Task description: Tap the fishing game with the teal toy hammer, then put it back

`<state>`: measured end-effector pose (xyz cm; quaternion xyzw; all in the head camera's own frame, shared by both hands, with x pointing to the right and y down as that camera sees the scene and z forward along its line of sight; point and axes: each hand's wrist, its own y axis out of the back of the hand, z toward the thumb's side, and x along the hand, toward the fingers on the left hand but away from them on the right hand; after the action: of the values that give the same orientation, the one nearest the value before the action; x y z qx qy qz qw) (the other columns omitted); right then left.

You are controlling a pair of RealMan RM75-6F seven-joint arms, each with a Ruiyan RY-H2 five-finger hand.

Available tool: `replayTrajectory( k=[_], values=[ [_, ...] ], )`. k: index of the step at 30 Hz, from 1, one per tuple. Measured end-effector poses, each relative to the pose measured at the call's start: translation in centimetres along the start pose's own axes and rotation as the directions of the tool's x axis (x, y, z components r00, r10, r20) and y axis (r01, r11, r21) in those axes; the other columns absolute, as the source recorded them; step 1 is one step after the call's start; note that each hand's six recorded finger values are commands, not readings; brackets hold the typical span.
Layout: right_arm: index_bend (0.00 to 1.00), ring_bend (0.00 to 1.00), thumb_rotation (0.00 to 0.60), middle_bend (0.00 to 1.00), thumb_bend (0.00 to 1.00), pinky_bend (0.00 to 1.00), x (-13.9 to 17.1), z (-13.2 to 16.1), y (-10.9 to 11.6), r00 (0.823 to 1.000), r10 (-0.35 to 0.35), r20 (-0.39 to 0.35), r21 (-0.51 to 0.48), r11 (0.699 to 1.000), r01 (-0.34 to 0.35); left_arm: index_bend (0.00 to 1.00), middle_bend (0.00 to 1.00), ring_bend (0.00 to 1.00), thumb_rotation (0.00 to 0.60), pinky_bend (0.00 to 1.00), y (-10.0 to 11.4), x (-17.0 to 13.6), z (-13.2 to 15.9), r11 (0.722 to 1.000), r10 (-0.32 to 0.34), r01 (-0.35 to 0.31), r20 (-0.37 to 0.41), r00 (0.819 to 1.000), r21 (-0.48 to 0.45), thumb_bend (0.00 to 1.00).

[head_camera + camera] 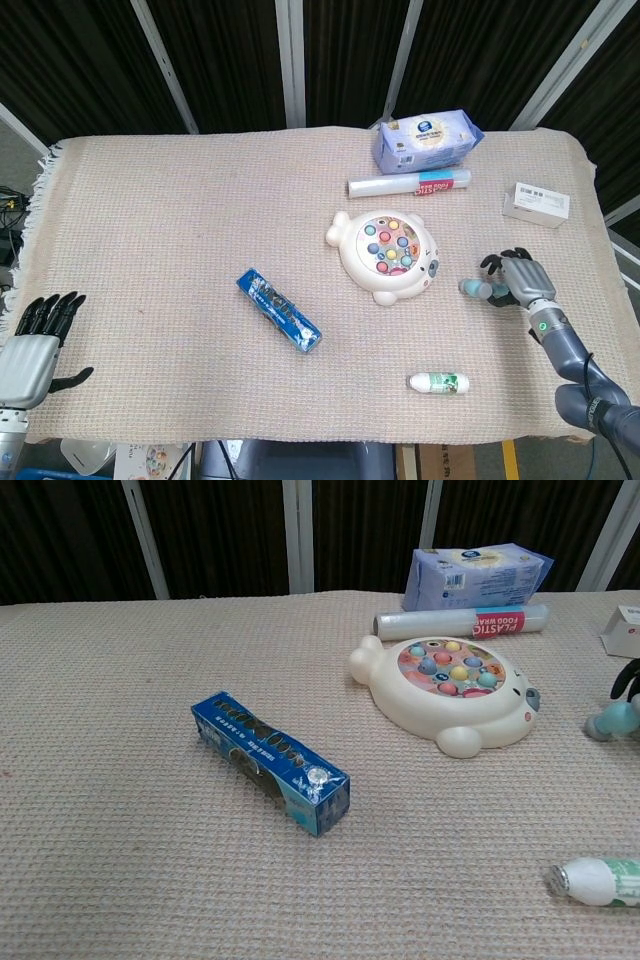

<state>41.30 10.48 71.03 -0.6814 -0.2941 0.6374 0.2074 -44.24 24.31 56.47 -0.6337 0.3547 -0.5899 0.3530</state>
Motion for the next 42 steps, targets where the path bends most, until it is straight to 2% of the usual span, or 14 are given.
replayTrajectory(
  k=[21,24,26,29,42],
  values=[
    [0.32,0.13,0.600,0.36,0.35,0.00,-0.8,0.8,0.6,1.000,0.015,0.027,0.045,0.999,-0.016,0.03,0.03,0.00,0.600,0.00,-0.3,0.0,-0.4,1.000,-0.005,0.005,-0.009,1.000,-0.007,0.08],
    [0.25,0.07,0.600,0.32,0.34,0.00,-0.7,0.8,0.5,1.000,0.012,0.027,0.051,0.999,-0.014,0.03,0.03,0.00,0.600,0.00,-0.3,0.0,-0.4,1.000,-0.005,0.005,-0.008,1.000,-0.009,0.08],
    [0.13,0.02,0.600,0.26,0.34,0.00,-0.5,0.8,0.5,1.000,0.011,0.027,0.052,0.999,-0.013,0.03,0.03,0.00,0.600,0.00,-0.3,0.0,-0.5,1.000,-0.004,0.004,-0.008,1.000,-0.012,0.08],
    [0.01,0.00,0.600,0.18,0.34,0.00,0.0,0.6,0.6,1.000,0.011,0.028,0.054,0.998,-0.013,0.02,0.03,0.00,0.600,0.00,-0.4,0.0,-0.5,1.000,-0.003,0.003,-0.008,1.000,-0.015,0.08],
    [0.00,0.00,0.600,0.00,0.34,0.00,1.6,0.1,1.4,0.999,0.006,0.038,0.047,0.999,-0.008,0.01,0.03,0.00,0.600,0.00,-0.5,0.1,-0.8,1.000,0.003,-0.003,-0.007,1.000,-0.027,0.08]
  ],
)
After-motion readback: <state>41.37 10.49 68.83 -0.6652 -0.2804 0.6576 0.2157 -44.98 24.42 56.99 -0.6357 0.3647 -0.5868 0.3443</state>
